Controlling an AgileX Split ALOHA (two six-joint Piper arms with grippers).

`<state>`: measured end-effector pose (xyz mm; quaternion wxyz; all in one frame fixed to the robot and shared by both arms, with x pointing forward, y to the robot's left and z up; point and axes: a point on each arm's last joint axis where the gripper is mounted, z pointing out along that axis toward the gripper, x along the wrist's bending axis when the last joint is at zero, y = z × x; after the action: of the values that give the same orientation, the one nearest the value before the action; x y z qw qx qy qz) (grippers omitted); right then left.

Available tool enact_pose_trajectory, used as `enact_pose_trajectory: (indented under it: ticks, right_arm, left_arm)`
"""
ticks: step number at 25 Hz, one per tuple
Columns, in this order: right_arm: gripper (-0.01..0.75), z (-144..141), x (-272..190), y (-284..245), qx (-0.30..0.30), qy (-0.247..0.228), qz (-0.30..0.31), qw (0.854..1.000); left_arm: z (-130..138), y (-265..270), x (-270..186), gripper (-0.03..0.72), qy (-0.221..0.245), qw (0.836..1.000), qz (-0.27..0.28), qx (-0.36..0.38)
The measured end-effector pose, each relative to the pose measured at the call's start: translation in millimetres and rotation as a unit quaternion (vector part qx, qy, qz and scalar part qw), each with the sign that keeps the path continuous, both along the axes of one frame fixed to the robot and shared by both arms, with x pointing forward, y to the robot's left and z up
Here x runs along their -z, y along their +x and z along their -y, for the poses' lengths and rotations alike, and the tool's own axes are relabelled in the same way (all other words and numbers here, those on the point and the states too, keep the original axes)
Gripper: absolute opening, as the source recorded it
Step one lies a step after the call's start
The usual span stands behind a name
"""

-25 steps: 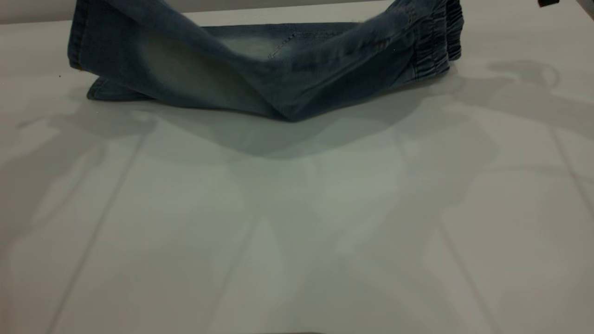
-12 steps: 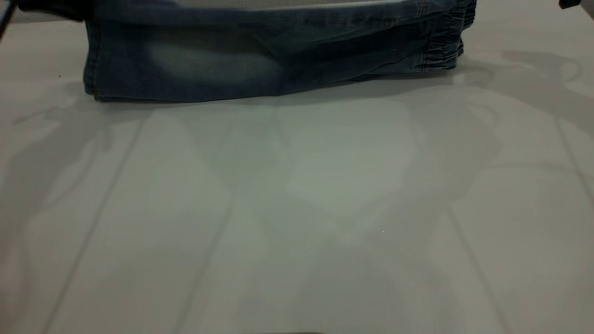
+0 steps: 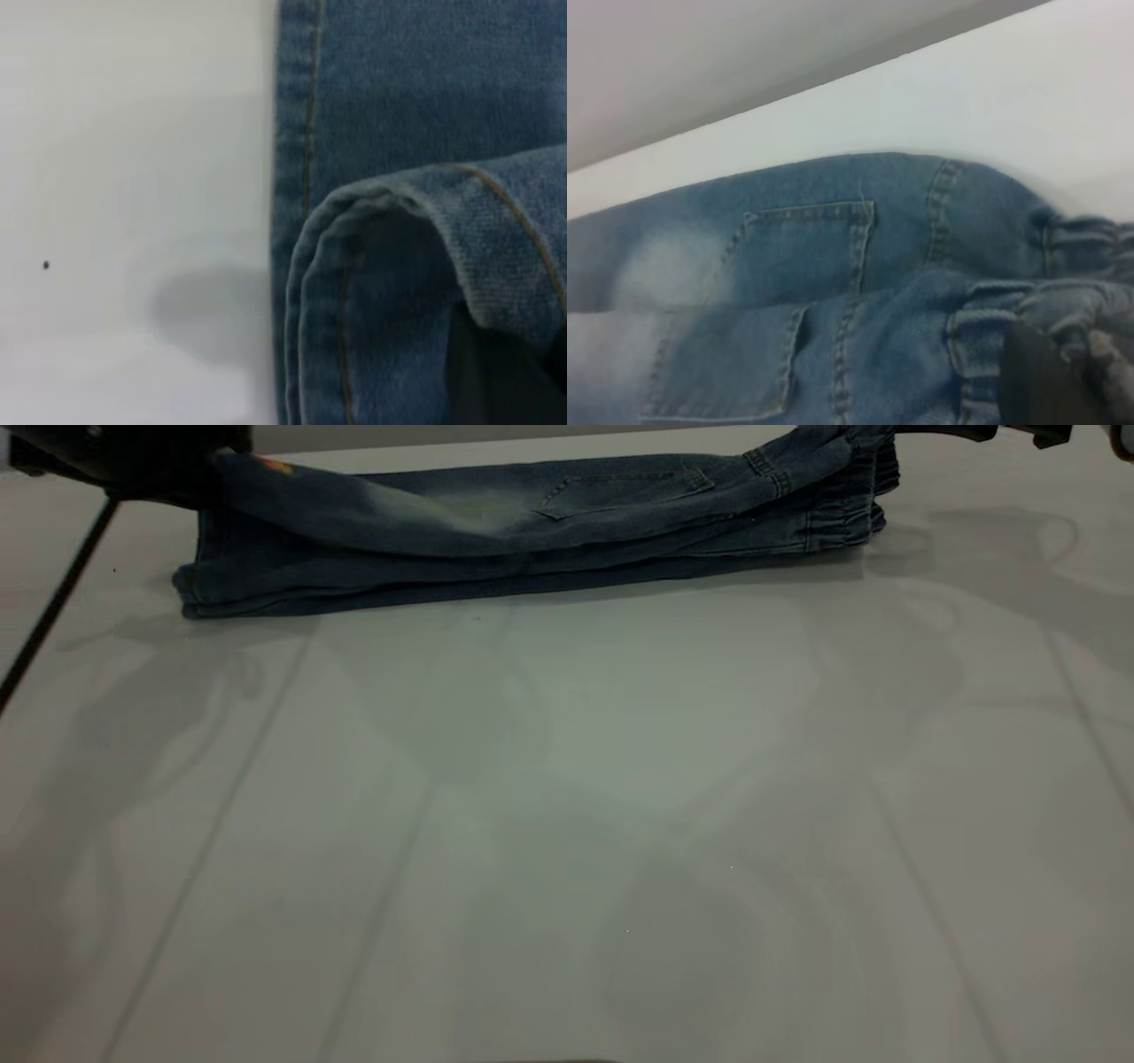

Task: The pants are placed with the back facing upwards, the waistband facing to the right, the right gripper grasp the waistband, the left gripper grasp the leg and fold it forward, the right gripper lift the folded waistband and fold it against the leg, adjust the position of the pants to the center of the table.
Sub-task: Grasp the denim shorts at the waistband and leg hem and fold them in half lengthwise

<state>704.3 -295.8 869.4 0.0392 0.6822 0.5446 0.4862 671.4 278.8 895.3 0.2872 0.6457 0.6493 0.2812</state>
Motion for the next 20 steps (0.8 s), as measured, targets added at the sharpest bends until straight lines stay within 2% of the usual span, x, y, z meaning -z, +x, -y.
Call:
enact_pose_trajectory:
  ticks: [7, 11, 14, 16, 20]
  right_arm:
    - [0.043, 1.9, -7.2, 9.4, -0.001, -0.014, 0.022, 1.0]
    - [0.085, 4.1, -7.9, 16.0, -0.001, -0.032, 0.034, 0.999]
    - [0.172, 5.4, -1.8, 20.3, -0.001, -0.041, 0.036, 0.999]
    - [0.278, 6.2, 2.2, 21.6, 0.001, -0.045, 0.033, 0.998]
    - [0.515, 7.0, 3.5, 22.1, 0.004, -0.05, 0.032, 0.998]
  left_arm:
    - [-1.7, 6.8, 13.5, 0.036, 0.036, 0.998, 0.039, -0.018]
    - [-3.0, 8.8, 19.1, 0.044, 0.055, 0.997, 0.048, -0.012]
    - [-1.1, 9.8, 23.6, 0.074, 0.087, 0.995, 0.049, 0.028]
    - [0.0, 10.2, 26.4, 0.116, 0.105, 0.992, 0.05, 0.052]
    - [1.7, 11.9, 24.7, 0.26, 0.143, 0.983, 0.064, 0.092]
